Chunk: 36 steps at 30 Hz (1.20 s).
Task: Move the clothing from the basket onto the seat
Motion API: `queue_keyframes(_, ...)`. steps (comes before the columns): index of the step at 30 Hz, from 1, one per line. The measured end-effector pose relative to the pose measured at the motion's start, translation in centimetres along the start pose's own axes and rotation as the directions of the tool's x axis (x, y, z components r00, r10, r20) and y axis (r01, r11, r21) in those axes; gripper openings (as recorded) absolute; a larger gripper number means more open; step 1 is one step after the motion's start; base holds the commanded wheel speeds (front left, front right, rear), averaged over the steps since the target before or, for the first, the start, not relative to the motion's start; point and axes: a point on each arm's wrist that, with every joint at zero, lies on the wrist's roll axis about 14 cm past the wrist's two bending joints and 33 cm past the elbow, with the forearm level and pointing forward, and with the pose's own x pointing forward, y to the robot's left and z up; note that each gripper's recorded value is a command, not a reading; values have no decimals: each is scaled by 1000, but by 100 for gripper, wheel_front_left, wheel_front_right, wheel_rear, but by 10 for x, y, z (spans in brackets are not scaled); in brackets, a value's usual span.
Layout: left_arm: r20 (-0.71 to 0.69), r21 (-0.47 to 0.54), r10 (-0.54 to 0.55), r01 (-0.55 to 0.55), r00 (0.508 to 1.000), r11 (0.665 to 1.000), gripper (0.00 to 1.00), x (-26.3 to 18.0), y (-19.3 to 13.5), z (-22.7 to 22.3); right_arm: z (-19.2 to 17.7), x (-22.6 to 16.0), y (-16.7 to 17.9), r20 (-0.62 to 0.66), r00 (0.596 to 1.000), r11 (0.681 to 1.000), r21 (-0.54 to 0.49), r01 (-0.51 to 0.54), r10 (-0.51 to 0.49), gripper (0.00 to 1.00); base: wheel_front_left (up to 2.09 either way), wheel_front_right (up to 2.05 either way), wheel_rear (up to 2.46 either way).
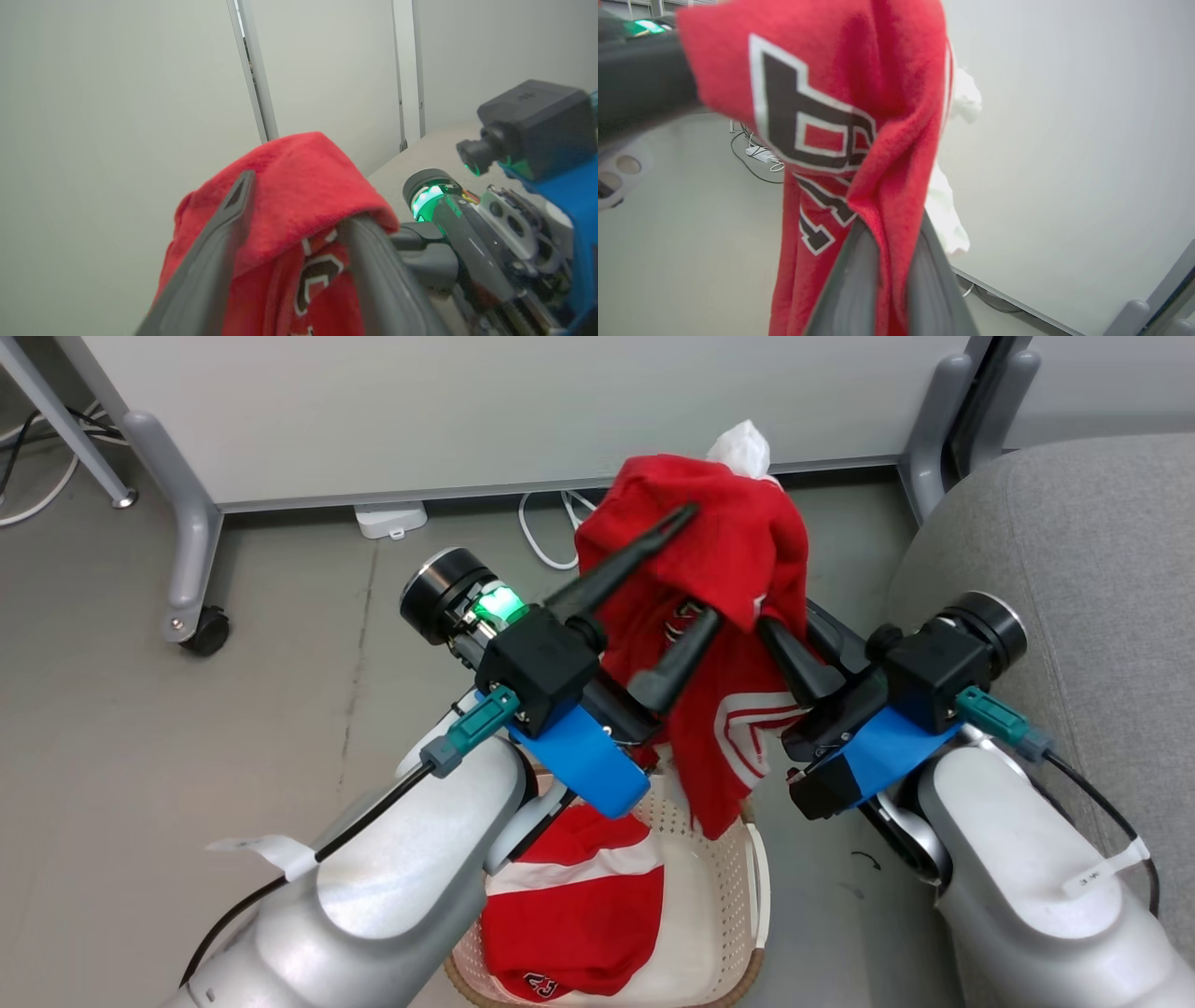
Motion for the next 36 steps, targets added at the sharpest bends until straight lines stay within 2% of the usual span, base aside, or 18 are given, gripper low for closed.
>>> queue_keyframes(11,-49,-25,13,-14,999,1000,100,-5,2,-24,-2,-8,-29,15,995,995,13,103,-104,0,0,0,0)
queue_keyframes(20,-86,-55,1,-6,996,998,100,-3,1,-47,0,-24,-69,32,974,974,5,225,-225,0,0,0,0)
queue_keyframes(28,-123,-103,-59,47,991,994,100,2,-15,-74,-3,-54,-105,25,936,937,-7,350,-350,0,0,0,0)
queue_keyframes(36,-137,-150,-133,113,982,982,100,14,-34,-94,-6,-94,-134,7,882,882,-28,471,-471,0,0,0,0)
